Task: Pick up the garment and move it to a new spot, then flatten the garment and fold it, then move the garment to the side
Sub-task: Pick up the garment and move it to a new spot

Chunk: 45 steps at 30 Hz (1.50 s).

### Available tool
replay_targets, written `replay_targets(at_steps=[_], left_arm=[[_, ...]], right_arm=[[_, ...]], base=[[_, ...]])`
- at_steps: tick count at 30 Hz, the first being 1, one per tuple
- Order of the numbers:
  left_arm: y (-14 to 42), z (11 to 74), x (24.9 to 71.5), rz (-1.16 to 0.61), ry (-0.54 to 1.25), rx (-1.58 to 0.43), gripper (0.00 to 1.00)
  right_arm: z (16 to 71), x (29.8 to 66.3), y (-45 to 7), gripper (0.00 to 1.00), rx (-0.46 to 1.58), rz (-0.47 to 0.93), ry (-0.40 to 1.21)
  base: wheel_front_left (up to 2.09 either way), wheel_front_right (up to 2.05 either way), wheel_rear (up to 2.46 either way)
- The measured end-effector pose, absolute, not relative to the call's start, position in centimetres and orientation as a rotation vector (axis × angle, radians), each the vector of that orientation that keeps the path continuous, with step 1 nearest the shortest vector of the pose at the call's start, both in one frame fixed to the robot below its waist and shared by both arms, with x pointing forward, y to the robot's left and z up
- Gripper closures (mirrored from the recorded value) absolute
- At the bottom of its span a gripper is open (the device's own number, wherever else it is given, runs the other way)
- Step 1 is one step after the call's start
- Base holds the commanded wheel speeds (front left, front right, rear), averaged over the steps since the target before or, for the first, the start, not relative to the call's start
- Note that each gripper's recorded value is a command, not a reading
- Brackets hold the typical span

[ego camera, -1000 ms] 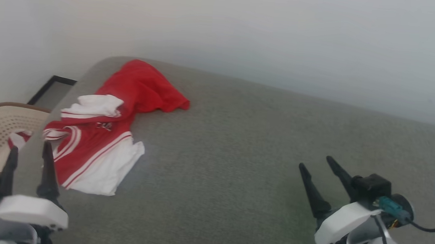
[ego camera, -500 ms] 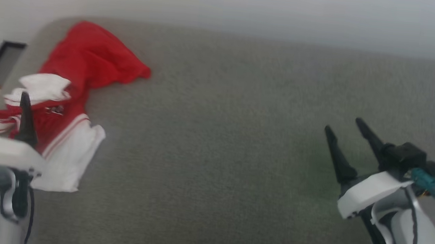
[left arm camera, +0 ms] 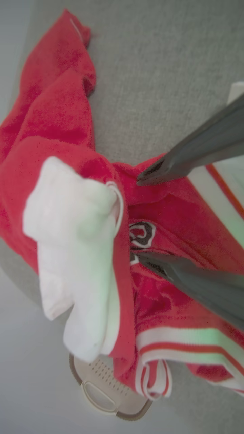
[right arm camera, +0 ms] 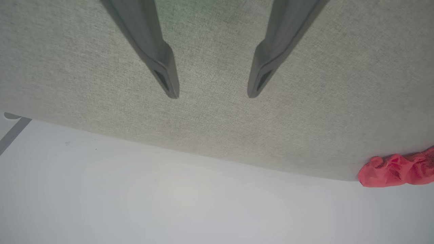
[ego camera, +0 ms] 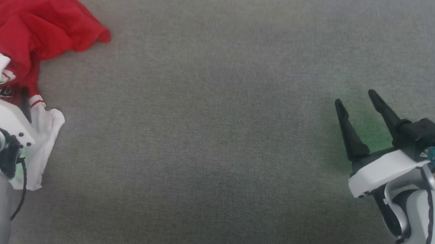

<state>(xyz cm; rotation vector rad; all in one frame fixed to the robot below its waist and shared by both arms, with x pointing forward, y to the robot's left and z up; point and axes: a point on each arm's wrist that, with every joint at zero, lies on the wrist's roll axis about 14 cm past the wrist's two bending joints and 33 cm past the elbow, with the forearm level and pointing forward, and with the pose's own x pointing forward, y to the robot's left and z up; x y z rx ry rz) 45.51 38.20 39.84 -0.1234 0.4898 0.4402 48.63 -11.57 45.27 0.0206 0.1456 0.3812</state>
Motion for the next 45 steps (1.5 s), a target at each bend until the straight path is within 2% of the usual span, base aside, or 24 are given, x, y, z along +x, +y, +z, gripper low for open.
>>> replay_targets(at_steps=[5,12,13,15,23,33,45], left_arm=[[37.8,36.7,45.5,0.443,0.66,-0.156,0.0],[37.4,35.3,45.4,0.452,0.772,-0.23,0.0],[37.4,35.3,45.4,0.454,0.776,-0.234,0.13],[37.4,35.5,45.4,0.456,0.777,-0.236,1.0],[39.4,39.7,45.4,0.461,0.648,-0.166,1.0],[41.9,52.4,46.9,0.407,0.3,-0.027,1.0],[41.7,67.7,44.6,0.332,-0.013,0.148,1.0]], right_arm=[[44.7,49.3,-11.8,0.0,0.013,0.382,0.161],[44.7,49.6,-11.7,0.0,0.003,0.389,0.167],[44.8,49.6,-11.7,0.0,0.002,0.39,0.167],[45.1,49.6,-11.8,0.0,0.0,0.387,0.162],[46.8,48.6,-12.4,0.0,0.008,0.358,0.128],[49.5,46.2,-12.2,0.0,0.042,0.336,0.066],[52.9,43.5,-10.9,0.0,0.063,0.347,-0.021]], base=[[0.0,0.0,0.0],[0.0,0.0,0.0],[0.0,0.0,0.0],[0.0,0.0,0.0],[0.0,0.0,0.0],[0.0,0.0,0.0],[0.0,0.0,0.0]])
